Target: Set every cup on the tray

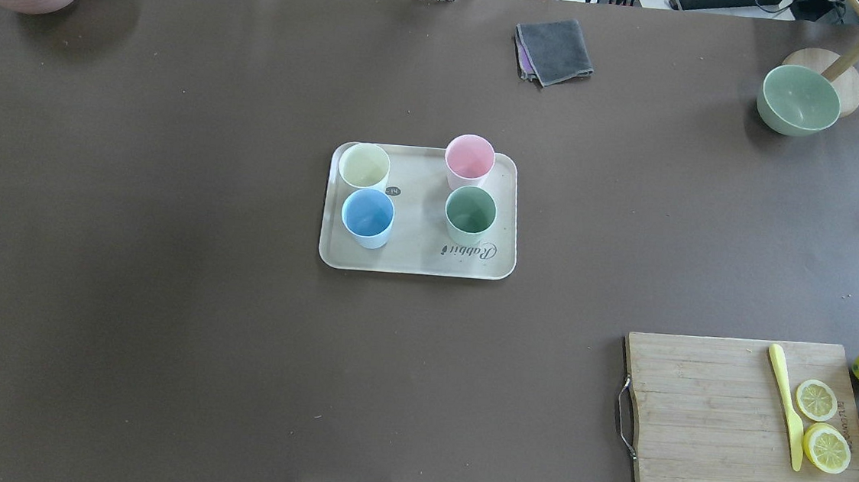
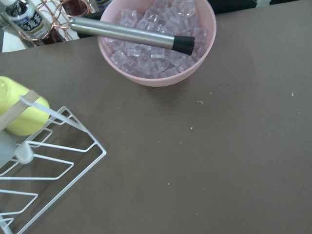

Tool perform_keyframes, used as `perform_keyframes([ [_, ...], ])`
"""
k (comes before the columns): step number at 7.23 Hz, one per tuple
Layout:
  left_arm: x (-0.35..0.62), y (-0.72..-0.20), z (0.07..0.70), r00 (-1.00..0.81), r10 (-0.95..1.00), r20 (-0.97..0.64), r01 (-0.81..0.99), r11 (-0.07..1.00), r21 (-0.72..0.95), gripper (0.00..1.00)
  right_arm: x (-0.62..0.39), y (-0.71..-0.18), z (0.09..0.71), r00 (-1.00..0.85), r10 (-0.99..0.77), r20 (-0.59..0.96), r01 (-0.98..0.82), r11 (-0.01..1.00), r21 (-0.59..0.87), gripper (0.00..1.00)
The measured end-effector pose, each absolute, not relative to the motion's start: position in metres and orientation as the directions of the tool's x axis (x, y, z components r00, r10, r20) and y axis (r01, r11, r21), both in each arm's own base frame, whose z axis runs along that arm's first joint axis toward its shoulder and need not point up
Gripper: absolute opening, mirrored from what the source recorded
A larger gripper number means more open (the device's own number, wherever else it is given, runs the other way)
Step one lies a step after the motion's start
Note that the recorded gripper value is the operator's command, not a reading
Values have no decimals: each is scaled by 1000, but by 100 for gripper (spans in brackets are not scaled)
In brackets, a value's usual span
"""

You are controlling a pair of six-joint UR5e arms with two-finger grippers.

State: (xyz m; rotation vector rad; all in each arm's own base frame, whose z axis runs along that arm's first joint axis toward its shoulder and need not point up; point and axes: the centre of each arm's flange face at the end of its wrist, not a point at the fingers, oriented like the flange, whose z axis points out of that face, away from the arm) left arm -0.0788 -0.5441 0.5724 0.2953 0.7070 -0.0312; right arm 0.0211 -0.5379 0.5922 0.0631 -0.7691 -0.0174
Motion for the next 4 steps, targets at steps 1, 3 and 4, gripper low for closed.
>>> perform_keyframes([
  [1, -97, -518, 599, 754, 42, -655, 136, 966, 219, 98, 41, -528, 604, 719, -65, 691, 30, 998, 62, 100],
  [3, -100, -479, 627, 707, 7, -708, 145, 977, 155, 98, 57, -512, 616, 722, -63, 689, 54, 998, 34, 100],
  [4, -97, -473, 627, 690, -12, -724, 158, 978, 134, 98, 57, -508, 618, 726, -61, 685, 58, 998, 27, 100],
])
